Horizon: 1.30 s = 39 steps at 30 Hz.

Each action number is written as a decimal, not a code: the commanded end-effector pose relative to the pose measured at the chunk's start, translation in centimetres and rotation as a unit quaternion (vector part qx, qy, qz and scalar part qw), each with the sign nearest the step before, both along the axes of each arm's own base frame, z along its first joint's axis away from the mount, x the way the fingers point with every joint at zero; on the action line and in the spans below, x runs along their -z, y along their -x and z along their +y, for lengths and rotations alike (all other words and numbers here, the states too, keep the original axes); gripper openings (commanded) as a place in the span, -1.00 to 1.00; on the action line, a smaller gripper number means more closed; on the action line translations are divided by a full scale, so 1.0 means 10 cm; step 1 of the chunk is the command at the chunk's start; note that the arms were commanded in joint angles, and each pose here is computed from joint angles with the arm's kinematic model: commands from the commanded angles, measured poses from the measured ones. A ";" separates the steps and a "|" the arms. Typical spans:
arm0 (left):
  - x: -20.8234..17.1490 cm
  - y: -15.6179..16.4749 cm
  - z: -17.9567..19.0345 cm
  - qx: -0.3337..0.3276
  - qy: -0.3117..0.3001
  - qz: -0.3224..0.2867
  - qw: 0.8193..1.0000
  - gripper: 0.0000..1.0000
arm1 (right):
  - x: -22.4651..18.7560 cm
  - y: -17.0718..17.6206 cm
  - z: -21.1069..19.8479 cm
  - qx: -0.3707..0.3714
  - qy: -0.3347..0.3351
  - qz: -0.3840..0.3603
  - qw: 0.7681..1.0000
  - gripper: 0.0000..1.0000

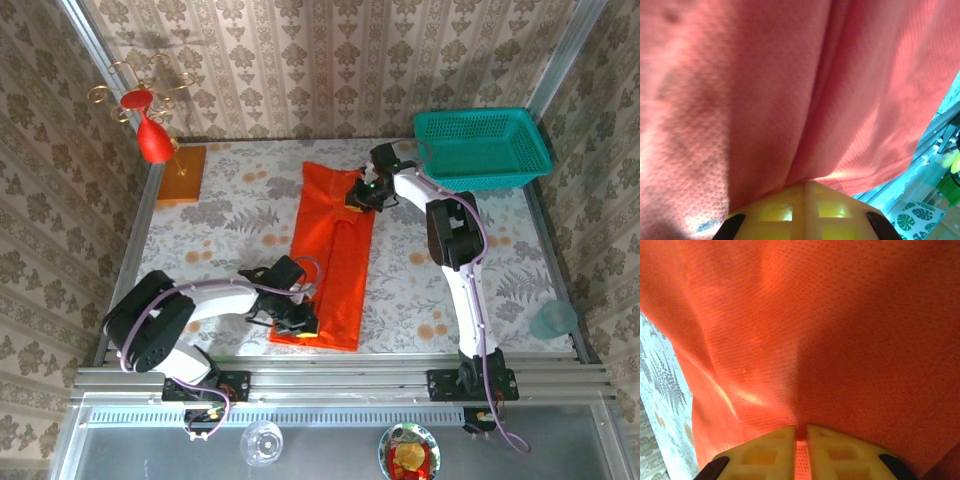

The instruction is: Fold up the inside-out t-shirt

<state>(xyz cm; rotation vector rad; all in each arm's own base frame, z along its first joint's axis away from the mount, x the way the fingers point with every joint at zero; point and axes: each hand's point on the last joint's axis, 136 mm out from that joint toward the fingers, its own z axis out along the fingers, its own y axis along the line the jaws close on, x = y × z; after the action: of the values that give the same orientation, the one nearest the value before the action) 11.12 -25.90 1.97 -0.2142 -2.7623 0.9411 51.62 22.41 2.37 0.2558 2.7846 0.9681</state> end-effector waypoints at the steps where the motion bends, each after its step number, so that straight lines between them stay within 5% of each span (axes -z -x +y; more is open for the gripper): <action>1: 0.10 0.03 0.40 0.001 -0.052 0.002 0.999 -1.00 | 0.09 0.35 -0.40 0.050 0.049 0.042 0.997 -0.68; 12: -0.02 -0.52 0.85 -0.066 -0.082 -0.029 0.994 -0.98 | 0.14 1.80 -0.99 0.166 0.066 0.073 0.981 -0.61; 17: -0.13 -0.80 1.09 -0.108 -0.101 -0.048 0.988 -0.98 | -0.13 2.14 -1.03 0.182 0.048 0.056 0.980 -0.57; 22: -0.38 -0.98 1.18 -0.125 -0.106 -0.078 0.983 -0.97 | -0.57 1.98 -1.10 0.133 0.064 -0.012 0.989 -0.42; 29: -0.70 -0.87 0.81 -0.095 -0.099 -0.118 0.984 -0.81 | -0.53 1.61 -1.11 0.048 0.048 0.006 0.998 -0.41; 39: 0.09 -0.53 0.45 -0.106 -0.101 -0.041 0.988 -0.76 | 0.03 1.38 -1.54 0.096 0.068 0.075 0.990 -0.45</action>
<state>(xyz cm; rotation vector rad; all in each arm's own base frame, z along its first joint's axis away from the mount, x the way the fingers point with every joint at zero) 16.74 -21.44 3.03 -0.0661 -3.0057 0.6913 37.98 8.37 2.28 0.5650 2.8487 0.8039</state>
